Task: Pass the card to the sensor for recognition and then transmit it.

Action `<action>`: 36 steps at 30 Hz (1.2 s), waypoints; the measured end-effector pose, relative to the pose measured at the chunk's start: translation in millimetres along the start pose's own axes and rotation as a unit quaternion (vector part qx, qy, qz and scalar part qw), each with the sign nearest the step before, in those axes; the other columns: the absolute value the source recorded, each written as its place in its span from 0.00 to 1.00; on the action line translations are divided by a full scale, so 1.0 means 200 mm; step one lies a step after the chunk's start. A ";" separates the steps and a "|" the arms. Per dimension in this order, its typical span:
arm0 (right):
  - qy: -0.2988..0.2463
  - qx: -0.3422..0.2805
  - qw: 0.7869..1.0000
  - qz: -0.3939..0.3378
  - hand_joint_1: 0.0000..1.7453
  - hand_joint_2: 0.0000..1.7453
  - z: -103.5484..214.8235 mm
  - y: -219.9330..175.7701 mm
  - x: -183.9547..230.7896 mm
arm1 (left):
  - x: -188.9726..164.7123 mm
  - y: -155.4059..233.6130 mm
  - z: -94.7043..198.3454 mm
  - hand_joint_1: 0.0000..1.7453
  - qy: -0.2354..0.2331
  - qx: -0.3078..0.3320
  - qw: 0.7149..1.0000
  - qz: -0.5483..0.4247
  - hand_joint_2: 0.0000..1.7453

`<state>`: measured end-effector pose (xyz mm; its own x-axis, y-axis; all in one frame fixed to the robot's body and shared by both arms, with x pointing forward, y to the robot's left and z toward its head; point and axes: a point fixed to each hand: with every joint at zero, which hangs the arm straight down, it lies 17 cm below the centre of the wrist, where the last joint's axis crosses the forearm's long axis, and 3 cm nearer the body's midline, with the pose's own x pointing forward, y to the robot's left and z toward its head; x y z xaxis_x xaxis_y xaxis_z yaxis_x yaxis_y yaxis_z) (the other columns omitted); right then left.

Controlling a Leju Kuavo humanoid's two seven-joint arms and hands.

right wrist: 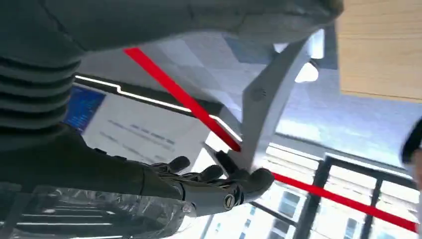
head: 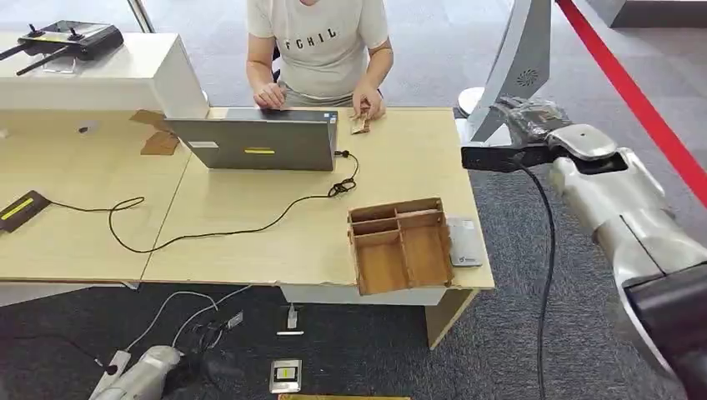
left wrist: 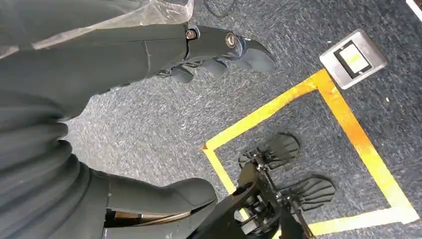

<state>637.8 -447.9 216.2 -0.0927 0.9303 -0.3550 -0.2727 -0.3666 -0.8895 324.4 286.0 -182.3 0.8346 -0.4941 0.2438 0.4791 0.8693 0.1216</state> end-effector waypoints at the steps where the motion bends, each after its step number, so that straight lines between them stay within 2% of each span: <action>1: 0.024 0.009 1.000 -0.001 0.00 0.00 0.02 0.05 -0.10 | 0.00 0.00 0.00 0.00 0.001 0.000 1.000 0.002 1.00; 5: 0.105 0.031 0.994 -0.014 0.00 0.00 0.12 0.20 -0.44 | -0.04 0.01 -0.01 0.00 0.006 0.005 1.000 0.011 1.00; 8: 0.163 0.061 0.984 -0.039 0.00 0.00 0.23 0.40 -0.64 | -0.06 0.01 -0.02 0.00 0.012 0.006 1.000 0.016 1.00; 11: 0.229 0.105 0.963 -0.095 0.00 0.00 0.39 0.72 -0.81 | -0.08 0.01 -0.02 0.00 0.016 0.008 1.000 0.025 1.00; 14: 0.268 0.170 0.939 -0.132 0.00 0.00 0.60 1.15 -0.86 | -0.11 0.01 -0.03 0.00 0.020 0.007 0.999 0.035 1.00; 17: 0.294 0.223 0.915 -0.161 0.00 0.00 0.83 1.57 -0.81 | -0.15 0.01 -0.03 0.00 0.024 0.009 0.999 0.046 1.00; 23: 0.356 0.277 0.856 -0.253 0.00 0.00 1.38 2.30 -0.58 | -0.27 0.03 -0.07 0.00 0.033 0.029 0.997 0.068 1.00; 26: 0.369 0.318 0.833 -0.261 0.00 0.00 1.62 2.55 -0.36 | -0.35 0.04 -0.08 0.00 0.041 0.035 0.996 0.072 1.00; 29: 0.392 0.362 0.800 -0.273 0.00 0.00 1.79 2.74 -0.06 | -0.39 0.04 -0.08 0.00 0.047 0.036 0.996 0.073 1.00; 32: 0.377 0.382 0.788 -0.300 0.00 0.00 1.84 2.81 0.29 | -0.42 0.05 -0.08 0.00 0.051 0.032 0.995 0.081 1.00; 36: 0.316 0.386 0.800 -0.334 0.00 0.00 1.80 2.82 0.66 | -0.44 0.08 -0.07 0.00 0.056 0.029 0.993 0.103 1.00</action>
<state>127.1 -526.3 -229.8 0.7569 0.6319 -0.1670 -0.5917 0.5540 -0.5856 262.4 343.2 -215.9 0.9395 -0.3019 0.1618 0.2816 0.9497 0.1371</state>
